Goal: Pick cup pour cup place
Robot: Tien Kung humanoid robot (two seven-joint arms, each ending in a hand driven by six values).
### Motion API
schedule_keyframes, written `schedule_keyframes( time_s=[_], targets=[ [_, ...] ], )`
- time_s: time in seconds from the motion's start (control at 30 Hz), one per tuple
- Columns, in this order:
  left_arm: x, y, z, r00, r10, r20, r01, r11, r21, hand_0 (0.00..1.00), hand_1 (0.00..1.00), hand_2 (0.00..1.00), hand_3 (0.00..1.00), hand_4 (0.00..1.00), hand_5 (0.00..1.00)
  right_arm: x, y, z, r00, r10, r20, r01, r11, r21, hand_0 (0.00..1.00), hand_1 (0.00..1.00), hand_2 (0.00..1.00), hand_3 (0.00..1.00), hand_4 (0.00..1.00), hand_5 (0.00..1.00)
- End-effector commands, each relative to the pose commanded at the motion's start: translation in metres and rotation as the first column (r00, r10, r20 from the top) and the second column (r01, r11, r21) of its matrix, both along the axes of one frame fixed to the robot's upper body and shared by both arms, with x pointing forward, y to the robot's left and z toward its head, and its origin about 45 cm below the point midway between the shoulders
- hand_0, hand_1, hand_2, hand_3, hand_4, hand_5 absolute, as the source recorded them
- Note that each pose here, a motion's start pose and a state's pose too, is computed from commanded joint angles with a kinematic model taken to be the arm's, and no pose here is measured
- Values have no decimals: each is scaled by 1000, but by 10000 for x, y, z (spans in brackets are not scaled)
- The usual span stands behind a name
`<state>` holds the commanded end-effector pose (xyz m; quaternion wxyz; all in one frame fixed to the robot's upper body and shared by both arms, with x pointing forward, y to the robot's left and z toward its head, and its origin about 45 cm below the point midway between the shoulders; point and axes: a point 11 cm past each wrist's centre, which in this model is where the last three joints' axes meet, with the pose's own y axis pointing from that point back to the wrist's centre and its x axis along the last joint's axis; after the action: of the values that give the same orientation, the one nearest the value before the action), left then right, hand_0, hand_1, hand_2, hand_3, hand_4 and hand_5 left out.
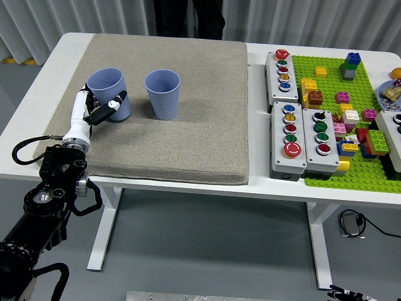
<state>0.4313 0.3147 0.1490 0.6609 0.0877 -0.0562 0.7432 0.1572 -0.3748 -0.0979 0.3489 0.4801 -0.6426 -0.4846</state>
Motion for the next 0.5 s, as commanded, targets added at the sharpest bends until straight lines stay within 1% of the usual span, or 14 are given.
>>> schedule_keyframes(
  time_s=[0.03,0.33,0.5],
  targets=[
    [0,0,5,1000,0,2,0,1000,-1,570,554,649,886,751,194,1,0,0,1000,0,0,0,1000,0,661,647,663,632,488,131],
    [-3,-25,70,1000,-4,23,4,1000,15,569,555,650,882,745,191,-4,-11,2,1000,0,-1,0,1000,-2,662,648,662,632,488,131],
    [-3,-21,107,1000,-4,31,3,999,52,572,558,650,882,745,189,-7,-17,2,1000,0,-1,0,1000,-4,661,648,661,632,488,130]
  ],
)
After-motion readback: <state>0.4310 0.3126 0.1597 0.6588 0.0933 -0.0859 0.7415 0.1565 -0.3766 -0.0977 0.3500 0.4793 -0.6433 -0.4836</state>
